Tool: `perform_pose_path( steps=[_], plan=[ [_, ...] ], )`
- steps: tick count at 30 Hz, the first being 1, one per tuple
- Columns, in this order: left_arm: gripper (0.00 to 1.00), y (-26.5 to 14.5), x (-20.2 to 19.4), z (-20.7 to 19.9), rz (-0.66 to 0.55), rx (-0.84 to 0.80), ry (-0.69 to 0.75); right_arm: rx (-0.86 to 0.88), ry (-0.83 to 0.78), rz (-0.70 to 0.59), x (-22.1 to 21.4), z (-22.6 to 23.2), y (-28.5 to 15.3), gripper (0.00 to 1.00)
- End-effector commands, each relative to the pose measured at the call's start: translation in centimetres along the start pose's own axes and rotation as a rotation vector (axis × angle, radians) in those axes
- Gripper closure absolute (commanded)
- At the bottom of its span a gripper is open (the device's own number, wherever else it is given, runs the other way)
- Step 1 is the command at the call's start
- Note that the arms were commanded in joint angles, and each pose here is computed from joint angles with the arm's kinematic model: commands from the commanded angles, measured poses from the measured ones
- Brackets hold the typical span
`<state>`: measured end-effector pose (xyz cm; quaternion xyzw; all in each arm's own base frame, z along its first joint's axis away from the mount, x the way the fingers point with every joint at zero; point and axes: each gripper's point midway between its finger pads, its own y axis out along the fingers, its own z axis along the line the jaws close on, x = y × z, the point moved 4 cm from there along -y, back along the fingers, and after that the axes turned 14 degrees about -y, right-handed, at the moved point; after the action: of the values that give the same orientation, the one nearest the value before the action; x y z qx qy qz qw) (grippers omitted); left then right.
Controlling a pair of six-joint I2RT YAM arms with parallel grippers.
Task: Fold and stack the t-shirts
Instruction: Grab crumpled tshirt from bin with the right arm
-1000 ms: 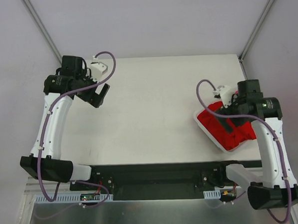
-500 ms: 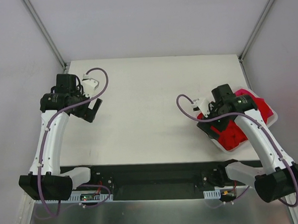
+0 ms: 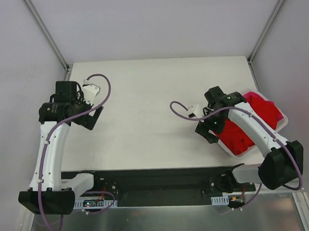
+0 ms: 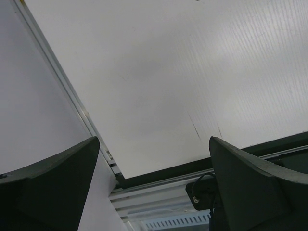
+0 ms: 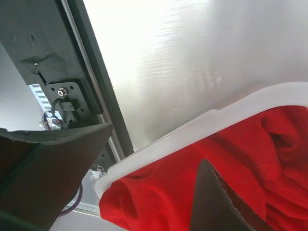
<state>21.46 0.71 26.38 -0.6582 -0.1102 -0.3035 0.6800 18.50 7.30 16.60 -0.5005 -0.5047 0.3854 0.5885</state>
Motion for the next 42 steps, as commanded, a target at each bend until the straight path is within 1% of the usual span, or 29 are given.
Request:
perform_pose_path(
  steps=[1, 4, 7, 9, 10, 11, 13, 14, 17, 22, 27, 31, 35, 40, 42],
  plan=[
    [0.01, -1.3, -0.8, 0.1, 0.011, 0.022, 0.001, -0.050, -0.026, 0.059, -0.5, -1.4, 1.0, 0.17],
    [0.01, -1.6, -1.0, 0.0, 0.014, 0.018, -0.005, -0.071, 0.000, 0.080, -0.6, -2.6, 1.7, 0.17],
    [0.01, -1.9, -1.2, 0.0, 0.009, 0.022, -0.002, -0.051, 0.048, 0.105, -0.7, -2.9, 2.5, 0.21],
    [0.01, -2.1, -1.4, -0.1, 0.011, 0.023, -0.002, -0.031, 0.057, 0.119, -0.8, -3.0, 2.9, 0.31],
    [0.01, -2.2, -1.4, -0.1, 0.006, 0.023, -0.002, -0.020, 0.059, 0.114, -0.6, -3.0, 3.0, 0.38],
    [0.01, -2.2, -1.5, -0.1, 0.006, 0.025, -0.003, -0.016, 0.061, 0.106, -0.3, -3.1, 3.0, 0.58],
    [0.01, -2.3, -1.6, 0.0, 0.008, 0.026, -0.009, 0.007, 0.070, 0.091, 0.1, -3.0, 2.9, 0.84],
    [0.01, -2.3, -1.6, 0.0, 0.005, 0.028, -0.010, 0.029, 0.070, 0.095, 0.3, -3.0, 3.0, 0.98],
    [0.01, -2.4, -1.7, 0.1, 0.005, 0.031, -0.018, 0.057, 0.065, 0.084, 0.8, -3.0, 2.5, 0.99],
    [0.01, -2.4, -1.7, 0.2, 0.006, 0.037, -0.030, 0.029, -0.012, -0.030, 3.4, -3.0, 0.4, 0.99],
    [0.01, -2.4, -1.6, 0.3, 0.006, 0.038, -0.030, 0.075, -0.108, -0.069, 6.0, -1.2, -0.9, 0.99],
    [0.01, -2.3, -1.3, 0.4, 0.007, 0.037, -0.032, 0.080, -0.193, -0.098, 7.7, 0.6, -1.4, 0.99],
    [0.00, -2.6, -0.2, 0.8, -0.010, 0.046, -0.039, 0.075, -0.285, -0.143, 10.3, 2.6, -0.8, 0.99],
    [0.01, -3.3, 1.6, 1.3, -0.044, 0.054, -0.041, 0.086, -0.287, -0.160, 13.4, 3.1, 0.2, 0.99],
    [0.01, -3.7, 1.9, 1.4, -0.050, 0.057, -0.036, 0.088, -0.313, -0.172, 14.9, 3.1, 0.5, 0.99]
  ],
)
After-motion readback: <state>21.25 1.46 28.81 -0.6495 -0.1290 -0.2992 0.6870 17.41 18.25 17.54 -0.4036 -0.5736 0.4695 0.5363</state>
